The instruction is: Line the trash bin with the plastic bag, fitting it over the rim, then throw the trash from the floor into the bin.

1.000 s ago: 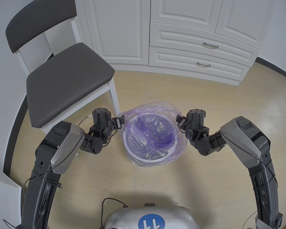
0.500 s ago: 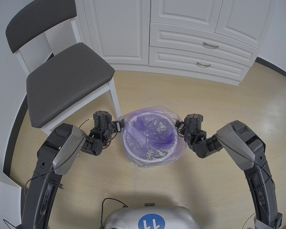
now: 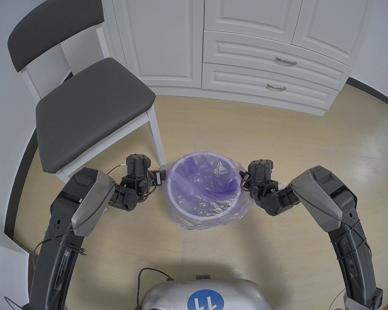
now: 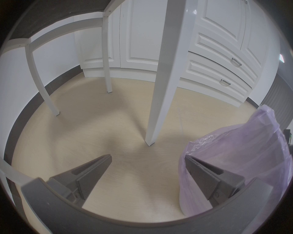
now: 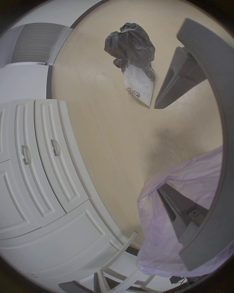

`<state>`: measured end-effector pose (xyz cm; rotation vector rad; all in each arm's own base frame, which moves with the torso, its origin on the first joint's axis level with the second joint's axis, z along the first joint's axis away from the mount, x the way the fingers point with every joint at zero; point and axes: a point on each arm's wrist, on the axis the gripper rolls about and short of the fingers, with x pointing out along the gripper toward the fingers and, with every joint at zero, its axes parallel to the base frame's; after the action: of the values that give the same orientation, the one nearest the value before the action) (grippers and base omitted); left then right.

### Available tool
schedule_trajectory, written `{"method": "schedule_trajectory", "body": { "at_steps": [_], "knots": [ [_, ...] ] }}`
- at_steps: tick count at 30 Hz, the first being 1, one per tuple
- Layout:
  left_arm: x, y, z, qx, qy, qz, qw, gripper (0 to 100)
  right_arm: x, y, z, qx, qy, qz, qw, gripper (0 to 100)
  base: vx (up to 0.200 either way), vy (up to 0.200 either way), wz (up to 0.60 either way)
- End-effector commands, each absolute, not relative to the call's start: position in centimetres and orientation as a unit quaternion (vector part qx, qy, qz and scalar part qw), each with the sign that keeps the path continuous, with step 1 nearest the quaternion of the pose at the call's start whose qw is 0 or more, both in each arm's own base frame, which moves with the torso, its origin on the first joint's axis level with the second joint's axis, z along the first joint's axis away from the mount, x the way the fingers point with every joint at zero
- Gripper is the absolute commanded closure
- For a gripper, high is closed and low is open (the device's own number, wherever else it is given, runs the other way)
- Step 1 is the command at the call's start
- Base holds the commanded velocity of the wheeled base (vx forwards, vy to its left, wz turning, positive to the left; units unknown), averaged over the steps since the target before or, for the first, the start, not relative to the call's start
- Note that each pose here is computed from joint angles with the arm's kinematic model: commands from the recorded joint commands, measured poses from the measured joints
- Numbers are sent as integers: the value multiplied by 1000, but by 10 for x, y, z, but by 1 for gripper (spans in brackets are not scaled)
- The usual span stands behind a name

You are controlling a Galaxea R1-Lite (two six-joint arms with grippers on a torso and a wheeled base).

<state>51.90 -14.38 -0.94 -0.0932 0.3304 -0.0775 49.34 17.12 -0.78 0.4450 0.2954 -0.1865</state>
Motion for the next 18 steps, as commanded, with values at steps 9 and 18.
{"method": "schedule_trajectory", "body": {
  "at_steps": [9, 18],
  "knots": [
    [503, -134, 23, -35, 167, -40, 984, 0, 484, 168, 23, 227, 134, -86, 961, 0, 0, 0, 0],
    [448, -125, 62, 21, 204, -109, 973, 0, 458, 155, 46, 122, 165, -84, 975, 0, 0, 0, 0]
  ]
}}
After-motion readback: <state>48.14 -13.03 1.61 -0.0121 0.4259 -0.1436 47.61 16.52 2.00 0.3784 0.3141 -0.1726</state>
